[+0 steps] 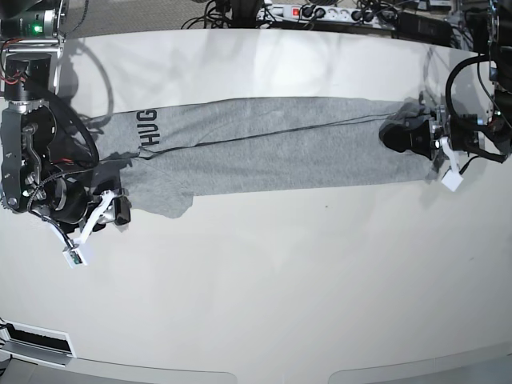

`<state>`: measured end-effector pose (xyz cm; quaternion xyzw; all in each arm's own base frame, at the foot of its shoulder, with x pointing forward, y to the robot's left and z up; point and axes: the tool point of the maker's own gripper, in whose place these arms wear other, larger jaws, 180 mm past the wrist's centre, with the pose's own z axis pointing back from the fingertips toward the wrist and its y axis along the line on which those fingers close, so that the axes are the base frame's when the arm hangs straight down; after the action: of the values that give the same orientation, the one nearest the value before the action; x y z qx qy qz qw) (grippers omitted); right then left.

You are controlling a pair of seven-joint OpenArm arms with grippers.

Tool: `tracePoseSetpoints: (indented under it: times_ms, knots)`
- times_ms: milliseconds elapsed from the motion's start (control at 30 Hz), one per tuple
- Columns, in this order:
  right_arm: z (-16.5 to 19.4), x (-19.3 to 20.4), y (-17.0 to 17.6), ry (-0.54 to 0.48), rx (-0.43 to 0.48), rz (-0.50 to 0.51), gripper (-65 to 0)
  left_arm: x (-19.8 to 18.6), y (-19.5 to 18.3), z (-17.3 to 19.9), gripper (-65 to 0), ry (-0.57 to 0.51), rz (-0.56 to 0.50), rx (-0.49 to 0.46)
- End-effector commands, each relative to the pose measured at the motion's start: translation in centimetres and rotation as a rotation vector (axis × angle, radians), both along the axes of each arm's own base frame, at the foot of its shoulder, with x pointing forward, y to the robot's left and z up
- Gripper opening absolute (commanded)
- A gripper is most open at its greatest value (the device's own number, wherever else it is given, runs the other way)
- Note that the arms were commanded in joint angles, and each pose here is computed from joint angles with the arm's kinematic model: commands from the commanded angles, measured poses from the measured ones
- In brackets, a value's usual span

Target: Layout the t-shirt on the table in an organized manner, then fold the t-shirt properly

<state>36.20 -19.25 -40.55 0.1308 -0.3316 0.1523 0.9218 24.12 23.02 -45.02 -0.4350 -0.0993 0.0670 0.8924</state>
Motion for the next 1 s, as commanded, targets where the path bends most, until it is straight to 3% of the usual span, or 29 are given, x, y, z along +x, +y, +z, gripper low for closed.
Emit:
tracePoseSetpoints:
  times_ms: [0, 133, 300, 433, 567, 800, 833, 900, 967]
  knots:
    - [1.7, 1.5, -0.2, -0.063, 0.019, -0.007, -29.8, 0.8, 1.0, 0.7, -29.9, -0.026, 0.001, 0.022]
    - [1.2, 1.7, 0.4, -0.078, 0.053, -0.024, -29.9, 0.8, 1.0, 0.7, -29.8, -0.026, 0.001, 0.022]
    - [-0.6, 2.1, -0.4, -0.084, -0.008, -0.1, -30.2, 0.8, 0.9, 0.7, -29.9, -0.026, 0.001, 0.022]
    - [-0.8, 2.2, -0.7, -0.089, -0.006, -0.118, -31.7, 0.8, 1.0, 0.7, -29.8, -0.026, 0.001, 0.022]
    - [0.0, 2.5, 0.3, -0.108, 0.011, -0.042, -47.6, 0.8, 1.0, 0.7, -29.9, -0.026, 0.001, 0.022]
    - [0.9, 3.2, 0.8, -0.128, 0.024, -0.012, -47.3, 0.7, 1.0, 0.7, -29.9, -0.025, 0.001, 0.022]
    - [0.9, 3.2, 0.8, -0.128, 0.025, -0.011, -50.0, 0.7, 1.0, 0.7, -29.9, -0.025, 0.001, 0.022]
    - [0.9, 3.1, 1.0, -0.128, 0.027, 0.008, -62.6, 0.8, 1.0, 0.7, -29.9, -0.026, 0.001, 0.022]
    - [1.0, 2.9, 1.5, -0.129, 0.033, 0.042, -65.0, 0.8, 0.9, 0.7, -29.8, -0.026, 0.001, 0.022]
